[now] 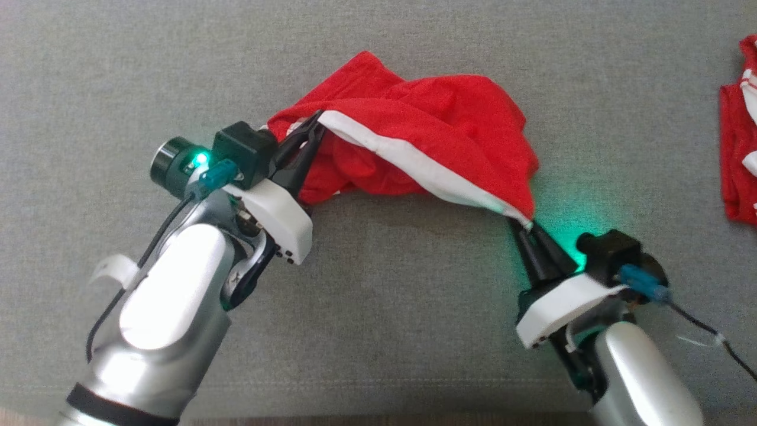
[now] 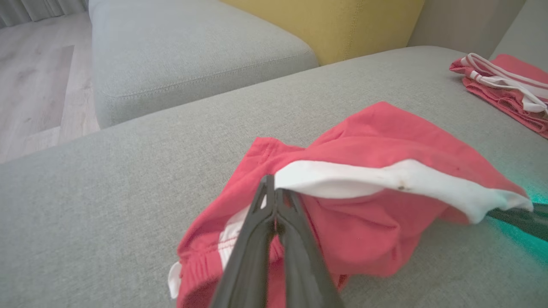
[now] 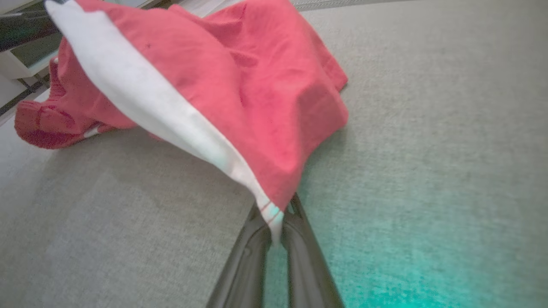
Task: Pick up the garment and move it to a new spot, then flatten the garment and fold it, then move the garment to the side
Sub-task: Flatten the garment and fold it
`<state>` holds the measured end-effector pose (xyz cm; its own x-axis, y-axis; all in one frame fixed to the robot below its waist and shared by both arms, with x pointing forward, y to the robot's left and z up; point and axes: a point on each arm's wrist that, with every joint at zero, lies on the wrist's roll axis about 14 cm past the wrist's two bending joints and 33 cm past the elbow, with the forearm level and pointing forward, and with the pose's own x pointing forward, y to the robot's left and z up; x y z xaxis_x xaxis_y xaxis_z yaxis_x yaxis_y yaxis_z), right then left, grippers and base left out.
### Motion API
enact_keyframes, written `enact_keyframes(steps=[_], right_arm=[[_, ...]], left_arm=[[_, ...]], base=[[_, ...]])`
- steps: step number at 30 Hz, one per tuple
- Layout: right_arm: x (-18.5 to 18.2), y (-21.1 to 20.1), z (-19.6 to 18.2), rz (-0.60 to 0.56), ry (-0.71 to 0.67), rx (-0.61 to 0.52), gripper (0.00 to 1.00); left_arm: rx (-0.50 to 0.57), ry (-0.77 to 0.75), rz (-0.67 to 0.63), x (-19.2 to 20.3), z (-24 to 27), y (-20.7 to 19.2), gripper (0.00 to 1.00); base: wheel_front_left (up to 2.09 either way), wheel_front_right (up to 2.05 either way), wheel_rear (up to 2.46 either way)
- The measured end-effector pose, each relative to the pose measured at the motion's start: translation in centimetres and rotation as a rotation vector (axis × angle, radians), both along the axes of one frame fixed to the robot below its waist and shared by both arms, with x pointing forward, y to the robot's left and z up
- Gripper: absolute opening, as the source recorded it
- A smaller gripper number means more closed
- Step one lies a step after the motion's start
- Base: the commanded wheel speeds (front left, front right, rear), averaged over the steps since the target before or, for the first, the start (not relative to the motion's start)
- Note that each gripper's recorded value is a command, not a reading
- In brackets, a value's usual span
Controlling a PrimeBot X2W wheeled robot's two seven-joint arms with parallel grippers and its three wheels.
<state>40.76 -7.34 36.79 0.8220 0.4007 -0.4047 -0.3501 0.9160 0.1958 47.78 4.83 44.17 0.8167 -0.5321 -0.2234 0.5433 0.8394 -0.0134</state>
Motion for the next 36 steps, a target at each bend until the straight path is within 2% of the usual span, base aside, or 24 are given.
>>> enact_keyframes(steps=[4, 8, 13, 19, 23, 28, 36], right_arm=[[1.3, -1.0, 2.3, -0.045, -0.086, 0.028, 0.0], [3.4, -3.1, 8.3, -0.085, -0.272, 0.026, 0.0], [5.1, -5.7, 16.4, -0.089, -0.461, -0.059, 0.0], [4.9, -6.4, 27.9, -0.088, -0.732, -0.1, 0.0], [3.4, -6.5, 32.7, -0.095, -0.836, -0.099, 0.0], [2.1, -6.7, 35.0, -0.104, -0.875, -0.089, 0.0], [4.6, -6.8, 32.9, -0.111, -0.782, -0.054, 0.0]], left_arm=[[0.022, -0.044, -0.018, -0.1, 1.1, 0.1, 0.0], [0.104, -0.098, -0.07, -0.6, 2.9, 0.6, 0.0], [0.165, -0.195, -0.133, -1.5, 7.5, 0.2, 0.0], [0.076, -0.44, -0.068, -1.4, 18.3, 0.5, 0.0], [0.051, -0.535, -0.052, -2.7, 22.5, 0.4, 0.0], [0.02, -0.551, -0.048, -3.9, 24.4, 0.3, 0.0], [-0.075, -0.458, -0.009, -1.3, 22.4, 0.4, 0.0]], base=[[0.0, 0.0, 0.0], [0.0, 0.0, 0.0], [0.0, 0.0, 0.0], [0.0, 0.0, 0.0], [0.0, 0.0, 0.0], [0.0, 0.0, 0.0], [0.0, 0.0, 0.0]])
